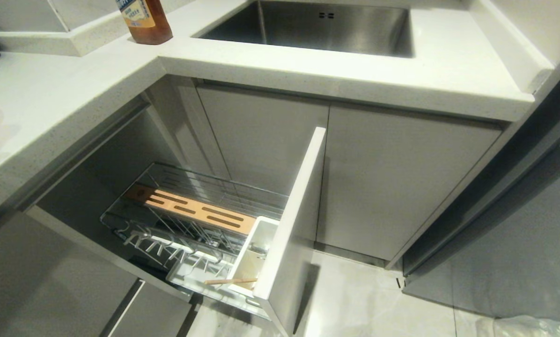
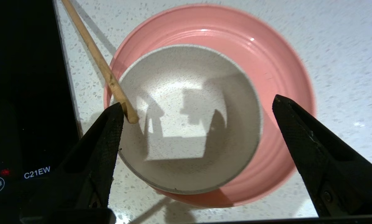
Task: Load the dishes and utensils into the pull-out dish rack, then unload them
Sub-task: Take the chopsticks out of the cupboard
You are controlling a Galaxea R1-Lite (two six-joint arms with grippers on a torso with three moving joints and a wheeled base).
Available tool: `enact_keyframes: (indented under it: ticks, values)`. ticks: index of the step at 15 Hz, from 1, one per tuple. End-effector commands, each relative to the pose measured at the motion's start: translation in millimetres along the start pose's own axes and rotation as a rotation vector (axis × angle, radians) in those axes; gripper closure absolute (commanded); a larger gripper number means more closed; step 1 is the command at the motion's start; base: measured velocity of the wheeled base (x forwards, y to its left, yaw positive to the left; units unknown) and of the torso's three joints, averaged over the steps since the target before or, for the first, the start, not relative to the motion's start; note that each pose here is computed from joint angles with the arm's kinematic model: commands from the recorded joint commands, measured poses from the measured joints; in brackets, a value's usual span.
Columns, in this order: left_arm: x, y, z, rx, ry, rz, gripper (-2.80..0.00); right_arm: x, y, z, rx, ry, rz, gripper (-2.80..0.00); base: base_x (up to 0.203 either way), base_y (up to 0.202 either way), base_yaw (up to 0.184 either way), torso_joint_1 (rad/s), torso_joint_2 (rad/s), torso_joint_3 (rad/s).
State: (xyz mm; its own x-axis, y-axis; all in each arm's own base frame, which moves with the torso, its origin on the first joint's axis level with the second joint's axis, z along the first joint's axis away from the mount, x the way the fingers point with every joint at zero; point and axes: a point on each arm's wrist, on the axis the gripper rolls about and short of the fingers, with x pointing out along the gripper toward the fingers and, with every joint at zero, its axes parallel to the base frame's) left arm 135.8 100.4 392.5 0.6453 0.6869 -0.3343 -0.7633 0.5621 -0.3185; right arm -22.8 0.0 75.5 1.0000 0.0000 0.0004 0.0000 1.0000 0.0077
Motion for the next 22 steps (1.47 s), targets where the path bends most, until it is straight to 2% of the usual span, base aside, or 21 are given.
enact_keyframes:
  ticks: [1,4,9,11,13,14,18,21,22]
  values:
    - [-6.7,0.3,2.7,-0.018,-0.019,-0.006,-2.8,0.0,0.0,0.0,0.0,0.0,0.0,0.0,0.0,0.0,0.0,0.0,0.0,0.0]
    - [-26.5,0.2,9.2,-0.06,-0.073,-0.043,-2.8,0.0,0.0,0.0,0.0,0.0,0.0,0.0,0.0,0.0,0.0,0.0,0.0,0.0]
    - [-64.2,-4.8,14.2,-0.153,-0.169,-0.194,-2.8,0.0,0.0,0.0,0.0,0.0,0.0,0.0,0.0,0.0,0.0,0.0,0.0,0.0]
    - [-79.7,-6.3,13.9,-0.161,-0.186,-0.269,-2.8,0.0,0.0,0.0,0.0,0.0,0.0,0.0,0.0,0.0,0.0,0.0,0.0,0.0]
    - [-95.8,-11.6,10.0,-0.142,-0.158,-0.404,-2.8,0.0,0.0,0.0,0.0,0.0,0.0,0.0,0.0,0.0,0.0,0.0,0.0,0.0]
    - [-104.1,-14.2,7.8,-0.13,-0.137,-0.485,0.0,0.0,0.0,0.0,0.0,0.0,0.0,0.0,0.0,0.0,0.0,0.0,0.0,0.0]
    - [-128.2,-24.1,-2.3,-0.086,-0.015,-0.814,0.0,0.0,0.0,0.0,0.0,0.0,0.0,0.0,0.0,0.0,0.0,0.0,0.0,0.0]
    - [-128.9,-35.1,-25.0,0.003,0.149,-0.975,0.0,0.0,0.0,0.0,0.0,0.0,0.0,0.0,0.0,0.0,0.0,0.0,0.0,0.0]
    - [-127.6,-40.1,-34.9,0.043,0.209,-1.003,0.0,0.0,0.0,0.0,0.0,0.0,0.0,0.0,0.0,0.0,0.0,0.0,0.0,0.0]
